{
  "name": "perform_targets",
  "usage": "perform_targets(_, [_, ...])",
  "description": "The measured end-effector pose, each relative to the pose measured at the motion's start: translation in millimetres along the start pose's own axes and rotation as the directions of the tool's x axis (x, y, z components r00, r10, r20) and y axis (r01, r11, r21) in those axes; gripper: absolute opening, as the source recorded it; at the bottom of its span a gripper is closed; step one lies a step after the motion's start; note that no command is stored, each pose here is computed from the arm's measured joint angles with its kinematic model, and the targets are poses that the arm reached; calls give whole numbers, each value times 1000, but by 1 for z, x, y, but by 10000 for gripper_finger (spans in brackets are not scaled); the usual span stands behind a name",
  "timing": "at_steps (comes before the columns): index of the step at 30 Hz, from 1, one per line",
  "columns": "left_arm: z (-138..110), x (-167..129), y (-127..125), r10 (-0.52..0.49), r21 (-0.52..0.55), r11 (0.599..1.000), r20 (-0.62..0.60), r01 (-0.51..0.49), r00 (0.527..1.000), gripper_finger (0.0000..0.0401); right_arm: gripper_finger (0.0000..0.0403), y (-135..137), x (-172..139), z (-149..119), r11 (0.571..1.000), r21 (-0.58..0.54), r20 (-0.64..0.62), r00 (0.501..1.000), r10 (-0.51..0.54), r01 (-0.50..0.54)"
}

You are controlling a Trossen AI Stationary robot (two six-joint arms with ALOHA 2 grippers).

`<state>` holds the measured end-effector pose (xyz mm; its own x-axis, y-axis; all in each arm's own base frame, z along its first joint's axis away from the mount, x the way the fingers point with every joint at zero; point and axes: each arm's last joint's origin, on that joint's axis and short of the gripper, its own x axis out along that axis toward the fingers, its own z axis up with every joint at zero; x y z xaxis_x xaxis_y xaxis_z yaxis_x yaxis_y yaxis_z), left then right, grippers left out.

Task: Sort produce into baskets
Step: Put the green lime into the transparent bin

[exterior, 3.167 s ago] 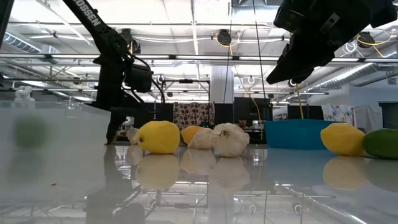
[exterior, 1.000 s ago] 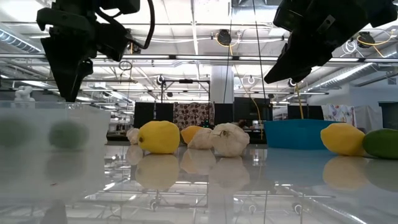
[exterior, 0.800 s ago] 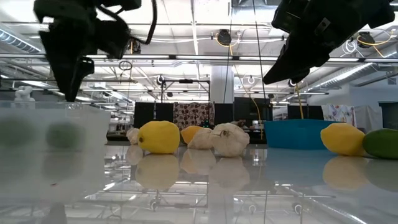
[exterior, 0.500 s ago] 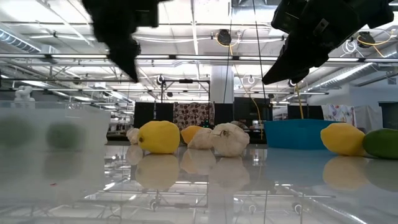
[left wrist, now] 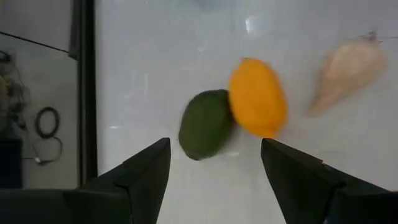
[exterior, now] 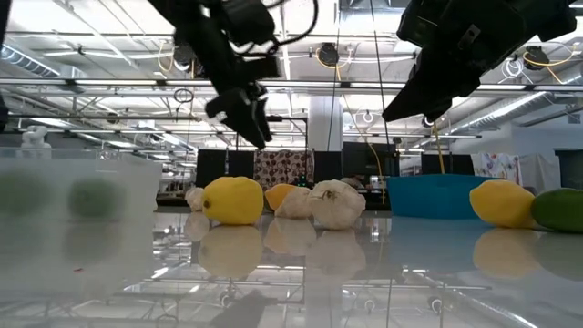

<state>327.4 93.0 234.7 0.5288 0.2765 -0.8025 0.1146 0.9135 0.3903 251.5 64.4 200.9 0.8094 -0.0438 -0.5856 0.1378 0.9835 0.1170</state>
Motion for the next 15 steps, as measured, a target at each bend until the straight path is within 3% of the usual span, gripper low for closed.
perform_targets(6, [8,33,43,-173,-9,985,-109,173,979,258,0,0,0,-1,998,-59,-6,1000,-2,2])
perform_targets(15, [6,78,55,-260,62,957,-243,283,935,257,0,-3,0,-7,996,-91,-70,997,-25,19])
